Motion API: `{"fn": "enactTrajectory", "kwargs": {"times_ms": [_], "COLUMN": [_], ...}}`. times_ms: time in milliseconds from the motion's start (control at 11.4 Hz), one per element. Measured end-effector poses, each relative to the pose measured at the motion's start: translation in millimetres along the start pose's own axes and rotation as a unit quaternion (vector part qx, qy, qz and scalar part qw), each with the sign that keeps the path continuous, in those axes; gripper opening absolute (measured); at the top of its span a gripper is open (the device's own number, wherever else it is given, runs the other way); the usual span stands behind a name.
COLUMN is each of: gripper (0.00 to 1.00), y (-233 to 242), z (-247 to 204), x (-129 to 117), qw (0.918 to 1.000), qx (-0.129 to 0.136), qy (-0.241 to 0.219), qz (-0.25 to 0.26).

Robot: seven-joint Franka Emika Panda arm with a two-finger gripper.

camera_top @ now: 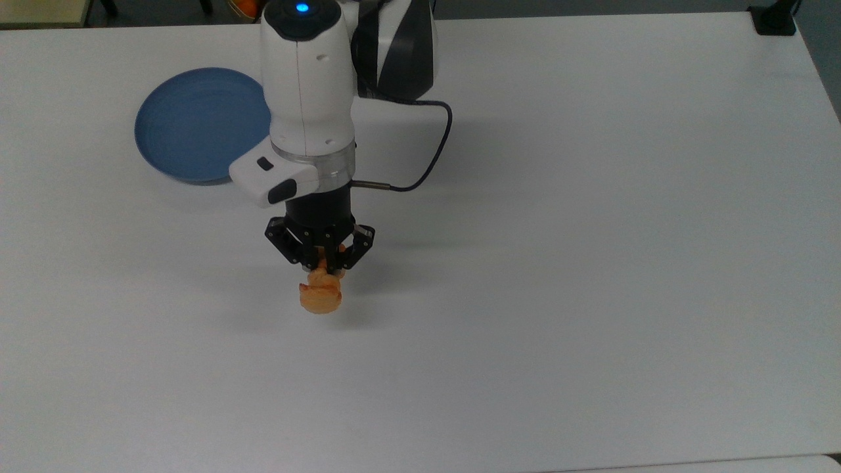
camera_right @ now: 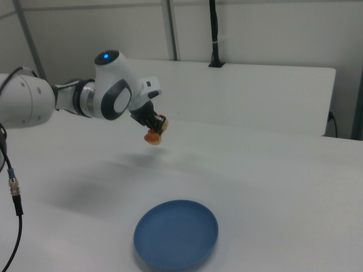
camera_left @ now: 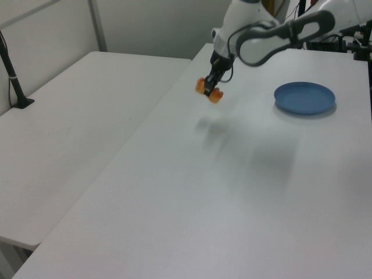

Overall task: Put the bread on the table
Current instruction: 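Lower the held bread roll onto the bare table, then open the gripper to release the bread roll and raise it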

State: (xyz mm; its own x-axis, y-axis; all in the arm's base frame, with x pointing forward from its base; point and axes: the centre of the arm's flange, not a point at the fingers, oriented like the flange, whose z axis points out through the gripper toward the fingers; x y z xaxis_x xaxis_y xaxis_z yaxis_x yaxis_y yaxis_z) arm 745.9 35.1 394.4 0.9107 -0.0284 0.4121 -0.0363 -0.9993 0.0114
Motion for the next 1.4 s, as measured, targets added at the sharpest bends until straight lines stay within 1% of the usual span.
{"fn": "enactTrajectory", "kwargs": {"times_ms": [175, 438, 525, 613, 700, 876, 963, 1138, 1226, 1313, 1401], "gripper": [0.17, 0.18, 0.20, 0.21, 0.28, 0.36, 0.50, 0.81, 0.91, 0.93, 1.00], "y": [-10.4, -17.2, -18.8, -19.9, -20.4, -20.7, -20.7, -20.7, -20.6, -20.7, -20.7], "z": [28.3, 52.4, 60.2, 69.5, 77.9, 83.8, 85.0, 86.0, 86.2, 86.2, 86.2], "x": [-5.8, -12.1, -14.6, -18.6, -22.1, -23.2, -23.8, -24.3, -24.3, -24.4, -24.4], "qw": [0.9999, 0.9997, 0.9996, 0.9997, 0.9998, 0.9996, 0.9996, 0.9996, 0.9997, 0.9997, 0.9997], "qx": [0.005, 0.007, 0.008, 0.008, 0.007, 0.007, 0.007, 0.007, 0.007, 0.007, 0.007], "qy": [0.013, 0.022, 0.024, 0.020, 0.017, 0.023, 0.022, 0.022, 0.022, 0.022, 0.022], "qz": [-0.006, -0.010, -0.011, -0.012, -0.013, -0.013, -0.013, -0.014, -0.013, -0.013, -0.014]}}
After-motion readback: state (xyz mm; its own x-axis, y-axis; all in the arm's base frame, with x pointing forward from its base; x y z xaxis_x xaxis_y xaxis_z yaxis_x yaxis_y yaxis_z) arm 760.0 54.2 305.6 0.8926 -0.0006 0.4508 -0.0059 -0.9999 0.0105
